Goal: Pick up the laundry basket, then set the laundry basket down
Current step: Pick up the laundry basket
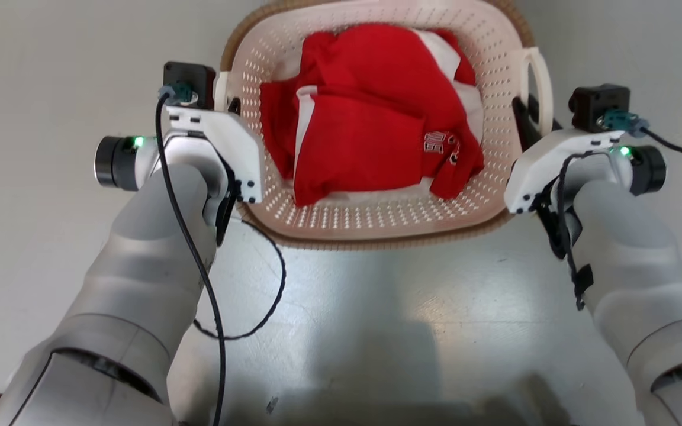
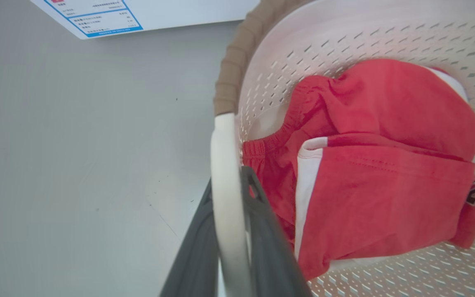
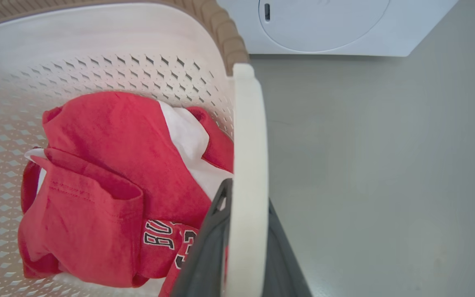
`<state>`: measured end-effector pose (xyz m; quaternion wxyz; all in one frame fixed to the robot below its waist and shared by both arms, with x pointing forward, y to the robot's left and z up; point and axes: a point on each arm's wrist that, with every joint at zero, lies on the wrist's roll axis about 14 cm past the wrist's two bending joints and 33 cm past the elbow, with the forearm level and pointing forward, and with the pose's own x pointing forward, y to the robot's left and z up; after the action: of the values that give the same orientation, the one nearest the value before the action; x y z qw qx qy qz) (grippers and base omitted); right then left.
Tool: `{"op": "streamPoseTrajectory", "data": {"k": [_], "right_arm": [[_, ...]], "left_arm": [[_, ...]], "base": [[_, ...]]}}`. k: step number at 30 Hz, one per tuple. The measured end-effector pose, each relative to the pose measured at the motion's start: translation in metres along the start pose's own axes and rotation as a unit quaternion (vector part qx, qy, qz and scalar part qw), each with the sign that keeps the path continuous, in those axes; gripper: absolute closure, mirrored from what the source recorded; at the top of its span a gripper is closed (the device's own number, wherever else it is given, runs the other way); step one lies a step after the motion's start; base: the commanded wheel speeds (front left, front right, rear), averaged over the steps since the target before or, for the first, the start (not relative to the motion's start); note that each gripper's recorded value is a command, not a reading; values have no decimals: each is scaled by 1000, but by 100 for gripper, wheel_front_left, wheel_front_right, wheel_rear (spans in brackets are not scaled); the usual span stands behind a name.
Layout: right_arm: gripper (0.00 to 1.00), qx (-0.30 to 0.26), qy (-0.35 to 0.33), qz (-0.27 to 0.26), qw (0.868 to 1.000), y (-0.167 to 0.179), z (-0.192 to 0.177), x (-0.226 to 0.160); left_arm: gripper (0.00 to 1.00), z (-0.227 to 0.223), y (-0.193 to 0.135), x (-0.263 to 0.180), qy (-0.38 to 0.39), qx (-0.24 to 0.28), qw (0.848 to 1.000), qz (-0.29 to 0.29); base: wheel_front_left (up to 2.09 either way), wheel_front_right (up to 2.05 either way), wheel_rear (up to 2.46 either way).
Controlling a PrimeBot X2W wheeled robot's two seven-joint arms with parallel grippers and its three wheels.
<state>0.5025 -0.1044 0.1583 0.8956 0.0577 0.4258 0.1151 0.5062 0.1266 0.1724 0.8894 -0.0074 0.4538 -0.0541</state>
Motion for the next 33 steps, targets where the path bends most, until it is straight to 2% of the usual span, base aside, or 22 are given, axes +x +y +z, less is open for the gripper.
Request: {"op": "streamPoseTrajectory", "data": {"k": [8,17,33], "right_arm": [[100,13,41,3,999,8,-14,-40],[100,25,58,8,998,20,-9,-92],[100,25,27,10,999,37,3,-178]], "left_arm": [[100,-11,-8,-29,28,12,999,-16],[100,-9,-17,-74,42,32,998,-31],[100,4,-36,-152,21,67,996,-51]], "base": [[0,0,0],[0,0,0],[0,0,0]]}}
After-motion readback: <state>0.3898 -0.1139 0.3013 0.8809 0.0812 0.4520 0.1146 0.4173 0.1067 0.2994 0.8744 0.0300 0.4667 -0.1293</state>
